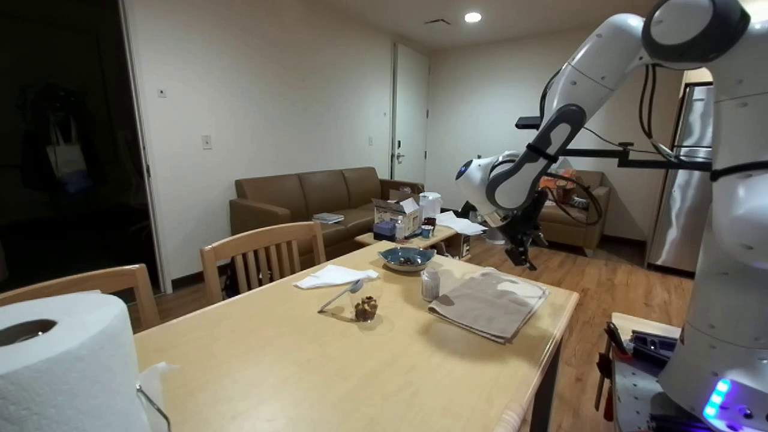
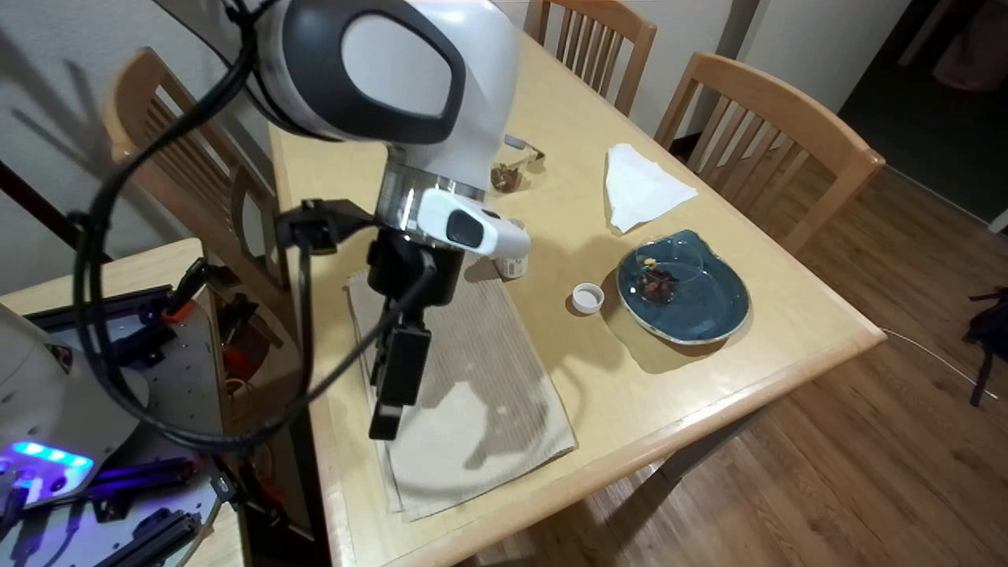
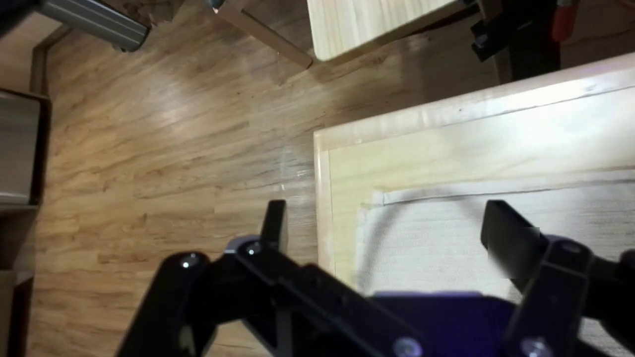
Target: Fold the towel in half once
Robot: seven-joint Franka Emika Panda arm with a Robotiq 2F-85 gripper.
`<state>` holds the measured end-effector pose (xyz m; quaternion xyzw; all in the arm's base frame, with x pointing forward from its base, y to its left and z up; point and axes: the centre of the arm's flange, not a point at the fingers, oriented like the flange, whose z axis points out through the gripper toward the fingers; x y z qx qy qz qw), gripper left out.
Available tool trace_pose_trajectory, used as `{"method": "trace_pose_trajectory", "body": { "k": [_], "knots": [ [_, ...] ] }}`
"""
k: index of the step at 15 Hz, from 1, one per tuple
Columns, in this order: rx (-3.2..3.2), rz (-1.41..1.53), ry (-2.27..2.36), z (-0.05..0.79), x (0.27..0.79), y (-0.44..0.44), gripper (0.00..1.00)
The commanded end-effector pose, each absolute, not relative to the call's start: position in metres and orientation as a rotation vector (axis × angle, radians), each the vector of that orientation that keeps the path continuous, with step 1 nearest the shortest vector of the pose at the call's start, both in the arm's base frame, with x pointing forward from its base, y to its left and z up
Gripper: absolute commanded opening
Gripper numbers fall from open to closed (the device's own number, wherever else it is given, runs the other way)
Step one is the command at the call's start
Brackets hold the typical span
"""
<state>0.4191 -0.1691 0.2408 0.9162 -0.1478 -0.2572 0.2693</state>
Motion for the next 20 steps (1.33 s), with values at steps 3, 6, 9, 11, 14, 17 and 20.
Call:
{"method": "trace_pose_trajectory", "body": {
  "k": [3,6,9,11,14,17,20],
  "knots": [
    [2.606,-0.592,-0.055,0.193,0.418,-0.261,1.0],
    [2.652,-0.509,0.139,0.173,0.41,-0.272,1.0],
    [2.653,-0.523,0.061,0.176,0.408,-0.271,1.0],
    [2.653,-0.524,0.08,0.174,0.41,-0.267,1.0],
    [2.653,-0.523,0.088,0.174,0.411,-0.266,1.0],
    [2.727,-0.236,0.172,0.18,0.414,-0.26,1.0],
    [2.767,0.014,0.233,0.173,0.416,-0.248,1.0]
  ]
}}
